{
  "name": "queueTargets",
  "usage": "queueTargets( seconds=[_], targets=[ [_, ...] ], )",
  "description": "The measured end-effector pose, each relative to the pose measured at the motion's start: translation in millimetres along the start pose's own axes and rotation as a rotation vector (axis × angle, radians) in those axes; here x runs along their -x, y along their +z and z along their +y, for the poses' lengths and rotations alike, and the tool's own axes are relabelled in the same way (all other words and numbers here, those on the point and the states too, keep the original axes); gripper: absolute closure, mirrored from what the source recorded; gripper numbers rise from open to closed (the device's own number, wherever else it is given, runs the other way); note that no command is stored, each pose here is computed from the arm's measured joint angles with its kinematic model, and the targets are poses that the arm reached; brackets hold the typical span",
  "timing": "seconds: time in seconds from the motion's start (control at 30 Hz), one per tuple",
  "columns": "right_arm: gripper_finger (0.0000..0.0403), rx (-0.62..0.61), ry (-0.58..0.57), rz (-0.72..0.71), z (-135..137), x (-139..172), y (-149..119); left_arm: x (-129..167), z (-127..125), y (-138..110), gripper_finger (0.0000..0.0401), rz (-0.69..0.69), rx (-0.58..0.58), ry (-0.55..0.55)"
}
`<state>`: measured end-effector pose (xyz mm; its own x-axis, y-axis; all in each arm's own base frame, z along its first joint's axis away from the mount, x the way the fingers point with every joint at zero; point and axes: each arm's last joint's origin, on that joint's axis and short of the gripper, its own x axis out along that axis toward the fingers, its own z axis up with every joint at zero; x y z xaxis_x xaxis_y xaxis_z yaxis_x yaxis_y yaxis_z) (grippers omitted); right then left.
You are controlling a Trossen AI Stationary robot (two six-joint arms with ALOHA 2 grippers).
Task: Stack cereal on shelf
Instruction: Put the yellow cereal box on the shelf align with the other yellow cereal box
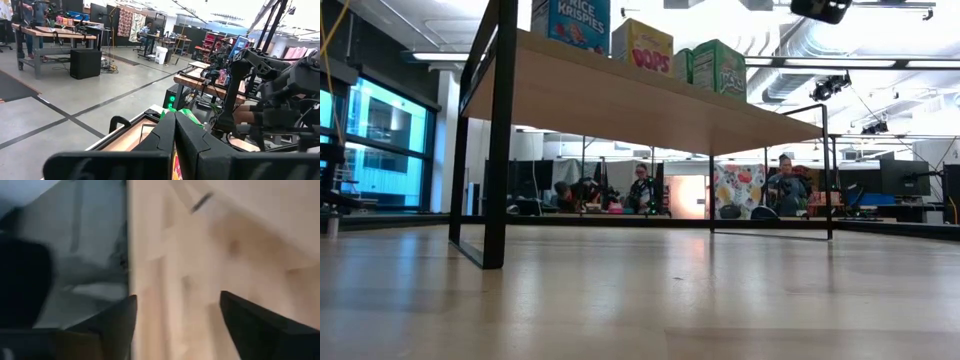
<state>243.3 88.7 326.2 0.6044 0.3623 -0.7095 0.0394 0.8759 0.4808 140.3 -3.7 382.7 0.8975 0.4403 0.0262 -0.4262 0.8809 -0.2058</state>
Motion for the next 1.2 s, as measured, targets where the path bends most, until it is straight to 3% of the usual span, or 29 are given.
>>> queueTargets(
  seconds=[0.13,0.37,0.57,0.8,1.2],
  targets=[
    [0.0098,-0.075,0.129,0.122,8.3,-0.1,-7.9,-0.1,0.0,-0.1,0.04,0.0,-0.001,0.0],
    [0.0093,-0.165,0.085,0.322,43.6,-0.7,-54.6,0.0,0.1,0.0,0.04,0.0,-0.012,0.005],
    [0.0093,-0.055,0.006,0.302,74.1,0.3,-95.2,0.0,1.5,0.2,0.04,-0.008,-0.028,0.051],
    [0.0093,0.089,-0.081,0.437,89.4,-15.9,-134.6,0.0,1.5,0.2,0.04,-0.009,-0.027,0.052],
    [0.0093,0.129,-0.252,0.566,90.2,-62.9,-161.5,0.0,1.5,0.2,0.04,-0.008,-0.027,0.052]
  ],
)
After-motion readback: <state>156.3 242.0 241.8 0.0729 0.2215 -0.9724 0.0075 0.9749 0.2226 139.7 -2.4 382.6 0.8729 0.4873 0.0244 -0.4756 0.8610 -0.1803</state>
